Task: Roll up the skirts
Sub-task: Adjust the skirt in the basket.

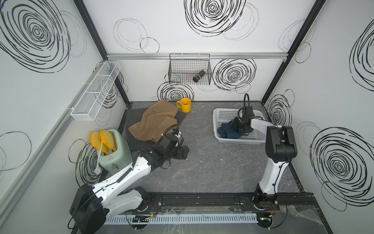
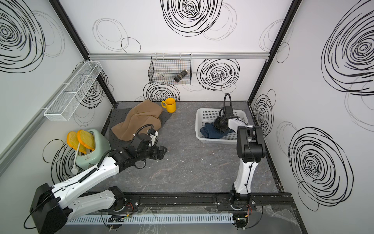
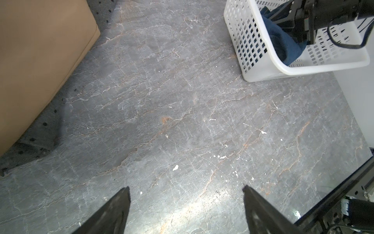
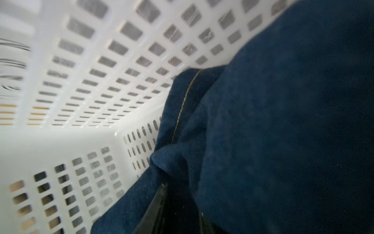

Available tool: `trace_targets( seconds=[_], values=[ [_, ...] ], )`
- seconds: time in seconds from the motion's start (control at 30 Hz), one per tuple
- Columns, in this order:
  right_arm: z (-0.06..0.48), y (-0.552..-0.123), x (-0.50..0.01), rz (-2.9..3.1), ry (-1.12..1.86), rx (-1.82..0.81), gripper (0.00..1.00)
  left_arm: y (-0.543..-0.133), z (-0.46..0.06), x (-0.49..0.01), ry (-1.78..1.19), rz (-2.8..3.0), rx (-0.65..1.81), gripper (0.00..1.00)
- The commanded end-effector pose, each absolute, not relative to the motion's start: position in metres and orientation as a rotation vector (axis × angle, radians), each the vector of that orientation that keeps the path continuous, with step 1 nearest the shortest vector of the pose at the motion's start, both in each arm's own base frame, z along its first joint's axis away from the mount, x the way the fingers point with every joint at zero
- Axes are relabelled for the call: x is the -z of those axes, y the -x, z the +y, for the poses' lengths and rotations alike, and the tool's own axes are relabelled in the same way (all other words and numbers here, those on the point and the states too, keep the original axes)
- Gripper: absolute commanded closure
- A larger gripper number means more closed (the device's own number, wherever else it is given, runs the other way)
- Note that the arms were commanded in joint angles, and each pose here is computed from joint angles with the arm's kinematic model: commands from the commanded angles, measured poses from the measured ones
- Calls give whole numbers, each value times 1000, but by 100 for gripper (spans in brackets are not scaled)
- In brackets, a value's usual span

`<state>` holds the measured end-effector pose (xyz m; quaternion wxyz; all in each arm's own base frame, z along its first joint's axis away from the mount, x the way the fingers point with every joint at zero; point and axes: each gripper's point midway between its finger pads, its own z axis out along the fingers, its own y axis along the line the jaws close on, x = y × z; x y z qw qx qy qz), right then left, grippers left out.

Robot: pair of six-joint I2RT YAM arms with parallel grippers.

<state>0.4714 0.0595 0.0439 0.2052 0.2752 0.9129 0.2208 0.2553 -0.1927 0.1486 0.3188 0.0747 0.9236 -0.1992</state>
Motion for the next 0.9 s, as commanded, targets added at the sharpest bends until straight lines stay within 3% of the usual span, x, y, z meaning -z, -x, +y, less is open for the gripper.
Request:
trace_targets(
  seconds=[0.0, 0.23, 0.37, 0.5, 0.73, 0.87],
  values=[
    [12, -437, -22, 2517, -1021, -544, 69, -261, -191, -154, -182, 2396, 523, 10],
    [27, -470, -122, 2319, -734, -748, 65, -267, -186, -152, -148, 2404, 507, 9],
    [49, -471, -160, 2304, -622, -708, 60, -274, -173, -153, -86, 2397, 462, 7],
    [68, -432, -162, 2346, -598, -666, 60, -281, -152, -155, 2, 2381, 371, 6],
    [127, -316, -121, 2484, -341, -627, 61, -298, -103, -163, 286, 2374, 239, 7],
    [110, -299, -92, 2541, -383, -570, 63, -314, -79, -161, 524, 2385, 276, 7]
  ],
)
